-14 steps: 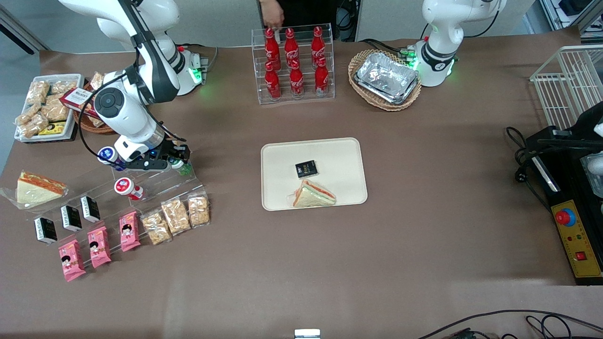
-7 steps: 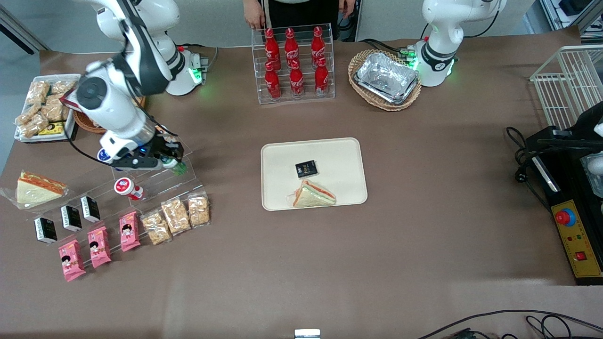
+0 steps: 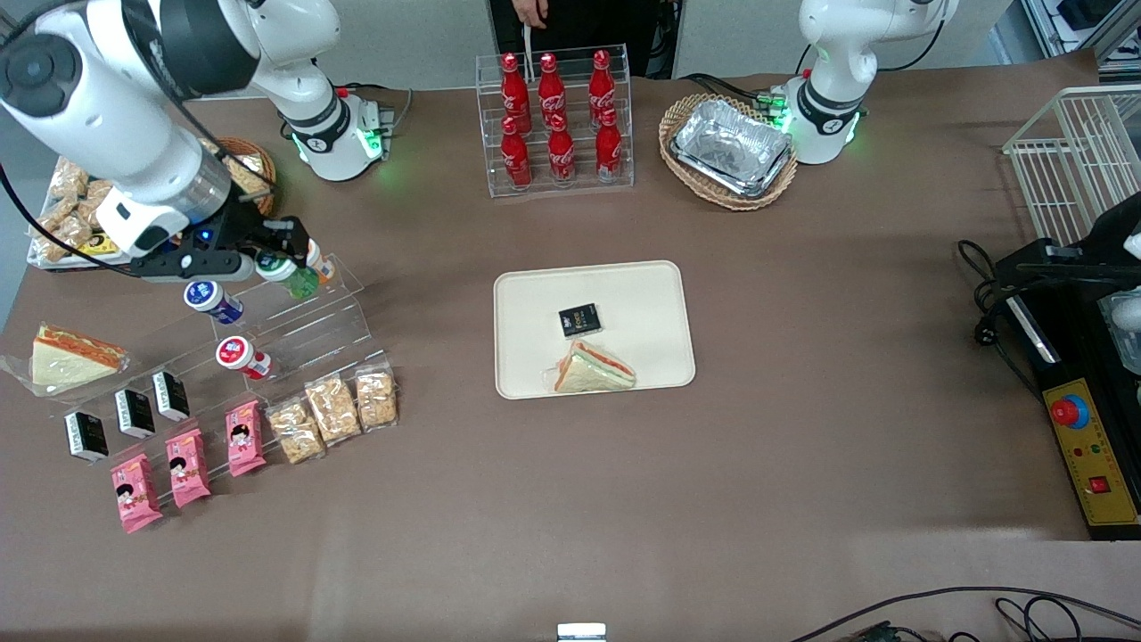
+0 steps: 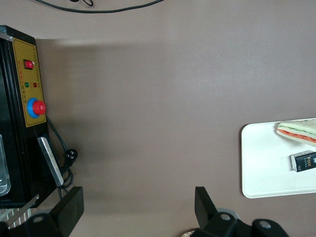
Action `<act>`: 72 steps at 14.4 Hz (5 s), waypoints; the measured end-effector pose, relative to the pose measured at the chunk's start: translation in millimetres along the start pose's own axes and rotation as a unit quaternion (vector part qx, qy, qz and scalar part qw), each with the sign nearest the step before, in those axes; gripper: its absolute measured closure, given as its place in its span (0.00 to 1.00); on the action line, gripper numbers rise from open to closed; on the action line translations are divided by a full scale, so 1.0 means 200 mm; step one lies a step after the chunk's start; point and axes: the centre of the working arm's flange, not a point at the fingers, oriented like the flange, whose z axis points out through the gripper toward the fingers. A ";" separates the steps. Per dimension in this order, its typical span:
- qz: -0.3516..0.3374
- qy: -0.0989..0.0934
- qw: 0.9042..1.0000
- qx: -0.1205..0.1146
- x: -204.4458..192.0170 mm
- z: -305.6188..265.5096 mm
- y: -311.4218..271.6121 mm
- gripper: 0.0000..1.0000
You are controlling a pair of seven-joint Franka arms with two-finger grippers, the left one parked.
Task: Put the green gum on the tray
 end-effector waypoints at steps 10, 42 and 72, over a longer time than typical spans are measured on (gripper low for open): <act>-0.036 0.011 0.999 0.002 -0.04 -0.09 -0.21 0.41; 0.023 0.021 1.000 0.004 -0.29 1.48 -1.33 0.41; -0.057 0.089 0.994 -0.003 0.27 -0.11 0.79 0.00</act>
